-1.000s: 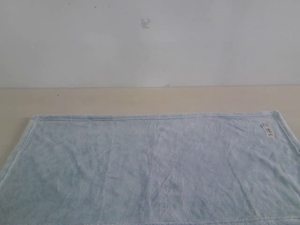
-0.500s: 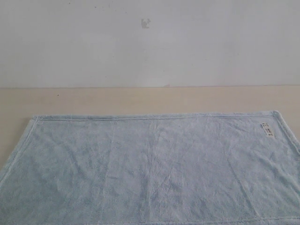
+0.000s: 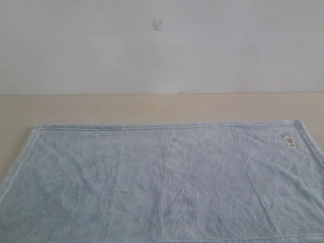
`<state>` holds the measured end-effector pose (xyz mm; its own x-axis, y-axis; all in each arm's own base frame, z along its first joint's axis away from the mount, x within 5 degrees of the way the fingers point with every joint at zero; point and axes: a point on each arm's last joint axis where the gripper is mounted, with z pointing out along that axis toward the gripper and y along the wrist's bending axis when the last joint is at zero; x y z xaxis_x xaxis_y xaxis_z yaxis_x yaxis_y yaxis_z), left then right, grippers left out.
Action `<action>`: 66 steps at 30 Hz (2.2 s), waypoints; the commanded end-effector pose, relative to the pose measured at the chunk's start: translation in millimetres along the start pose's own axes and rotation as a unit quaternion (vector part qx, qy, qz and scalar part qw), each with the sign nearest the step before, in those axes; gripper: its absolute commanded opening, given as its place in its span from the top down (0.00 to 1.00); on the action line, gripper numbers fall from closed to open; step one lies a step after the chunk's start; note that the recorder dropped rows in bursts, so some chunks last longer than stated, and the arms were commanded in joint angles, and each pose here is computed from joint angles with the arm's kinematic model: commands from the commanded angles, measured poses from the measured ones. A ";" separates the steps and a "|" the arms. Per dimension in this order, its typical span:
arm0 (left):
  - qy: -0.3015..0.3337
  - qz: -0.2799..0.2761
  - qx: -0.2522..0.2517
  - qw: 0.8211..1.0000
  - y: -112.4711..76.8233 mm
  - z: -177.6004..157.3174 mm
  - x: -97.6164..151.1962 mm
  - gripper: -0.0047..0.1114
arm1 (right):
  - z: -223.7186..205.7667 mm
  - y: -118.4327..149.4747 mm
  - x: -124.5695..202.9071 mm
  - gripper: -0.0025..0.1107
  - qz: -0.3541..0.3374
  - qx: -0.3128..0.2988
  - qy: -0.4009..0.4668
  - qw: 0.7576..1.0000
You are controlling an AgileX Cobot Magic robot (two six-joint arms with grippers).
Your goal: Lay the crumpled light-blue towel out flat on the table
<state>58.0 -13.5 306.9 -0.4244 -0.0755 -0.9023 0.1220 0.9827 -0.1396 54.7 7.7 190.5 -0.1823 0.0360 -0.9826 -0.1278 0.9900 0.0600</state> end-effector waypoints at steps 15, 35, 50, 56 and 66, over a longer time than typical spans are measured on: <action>-0.021 0.002 0.006 1.000 -1.0 -7.5 1.5 0.92 | 0.0 -0.3 0.6 0.98 -0.007 0.002 -0.003 1.000; -0.129 0.011 0.017 0.991 -2.3 -42.7 17.3 0.92 | 0.0 -0.3 0.6 0.98 -0.007 0.002 -0.003 1.000; -0.200 -0.005 -0.005 0.980 16.8 25.7 75.7 0.92 | 0.0 -0.3 0.8 0.98 -0.007 0.002 -0.002 1.000; -0.208 -0.007 -0.011 0.978 21.4 38.9 92.7 0.92 | 0.0 -0.3 0.8 0.98 -0.007 0.002 -0.002 1.000; -0.151 -0.008 -0.011 0.988 21.2 42.6 102.5 0.92 | 0.0 -0.3 0.8 0.98 -0.007 0.002 -0.002 1.000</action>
<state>55.5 -7.1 196.0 -0.1263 -0.1361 -0.9826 0.0912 0.9848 -0.1481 54.7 7.7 190.5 -0.1823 0.0360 -0.9826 -0.1278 0.9900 0.0600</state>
